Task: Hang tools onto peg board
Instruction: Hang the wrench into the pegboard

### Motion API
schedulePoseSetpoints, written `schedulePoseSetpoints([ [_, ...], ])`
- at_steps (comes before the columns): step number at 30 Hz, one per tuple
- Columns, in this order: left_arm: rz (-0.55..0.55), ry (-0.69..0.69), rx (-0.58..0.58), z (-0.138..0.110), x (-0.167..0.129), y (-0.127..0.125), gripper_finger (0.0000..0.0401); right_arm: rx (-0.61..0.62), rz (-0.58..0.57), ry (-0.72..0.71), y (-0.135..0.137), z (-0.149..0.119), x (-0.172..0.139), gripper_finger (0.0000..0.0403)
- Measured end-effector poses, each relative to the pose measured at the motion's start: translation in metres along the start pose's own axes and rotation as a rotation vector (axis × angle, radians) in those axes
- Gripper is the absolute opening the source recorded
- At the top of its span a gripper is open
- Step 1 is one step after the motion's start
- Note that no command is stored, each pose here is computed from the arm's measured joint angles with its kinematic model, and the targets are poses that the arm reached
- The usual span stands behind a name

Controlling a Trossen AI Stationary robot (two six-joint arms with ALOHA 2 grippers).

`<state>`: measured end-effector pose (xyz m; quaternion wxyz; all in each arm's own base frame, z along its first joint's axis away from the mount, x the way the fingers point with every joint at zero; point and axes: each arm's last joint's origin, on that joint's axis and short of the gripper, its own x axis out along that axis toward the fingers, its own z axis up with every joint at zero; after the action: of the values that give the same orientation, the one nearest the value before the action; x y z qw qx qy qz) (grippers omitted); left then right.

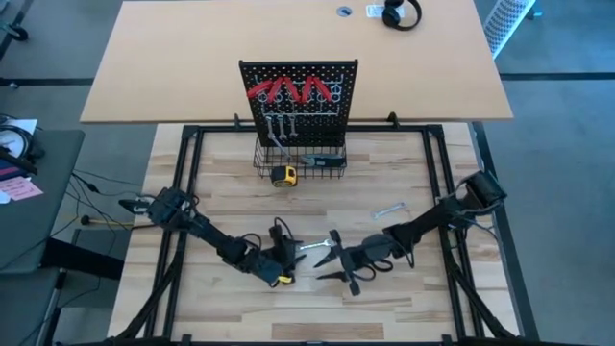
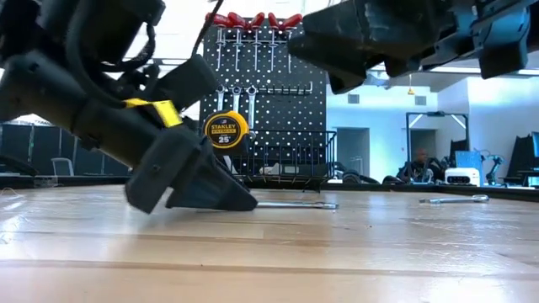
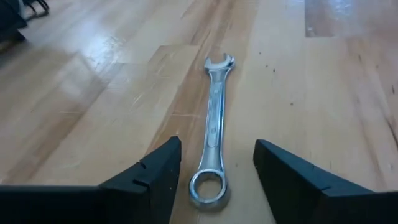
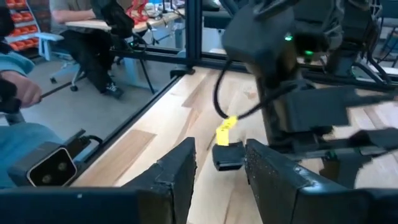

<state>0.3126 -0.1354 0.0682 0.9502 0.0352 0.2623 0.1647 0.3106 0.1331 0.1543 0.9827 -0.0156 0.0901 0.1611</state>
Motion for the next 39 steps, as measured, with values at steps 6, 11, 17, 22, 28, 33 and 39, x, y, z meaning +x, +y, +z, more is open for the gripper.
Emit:
schedulePoseSetpoints([
  [6, -0.067, 0.073, -0.075, -0.008, 0.005, 0.009, 0.0124, -0.008, 0.015, 0.008, 0.005, -0.001, 0.000, 0.0142],
  [11, -0.118, 0.099, -0.115, -0.010, 0.007, 0.012, 0.0043, -0.021, 0.024, 0.013, 0.008, -0.001, -0.001, 0.0141],
  [17, -0.152, 0.095, -0.087, -0.001, 0.002, 0.013, 0.0004, -0.019, 0.016, 0.055, 0.006, -0.006, -0.001, 0.0140],
  [22, -0.162, 0.081, -0.069, 0.006, -0.004, 0.014, 0.0002, 0.050, -0.022, 0.148, -0.005, -0.014, -0.001, 0.0143],
  [28, -0.145, 0.047, -0.066, 0.011, -0.011, 0.011, 0.0002, 0.133, -0.089, 0.217, -0.024, -0.027, 0.002, 0.0183],
  [33, -0.102, -0.022, -0.039, 0.025, -0.027, 0.010, 0.0002, 0.169, -0.146, 0.289, -0.033, -0.058, 0.015, 0.0206],
  [39, -0.074, -0.136, -0.011, 0.045, -0.051, 0.003, 0.0001, 0.105, -0.218, 0.307, -0.037, -0.065, 0.033, 0.0197],
])
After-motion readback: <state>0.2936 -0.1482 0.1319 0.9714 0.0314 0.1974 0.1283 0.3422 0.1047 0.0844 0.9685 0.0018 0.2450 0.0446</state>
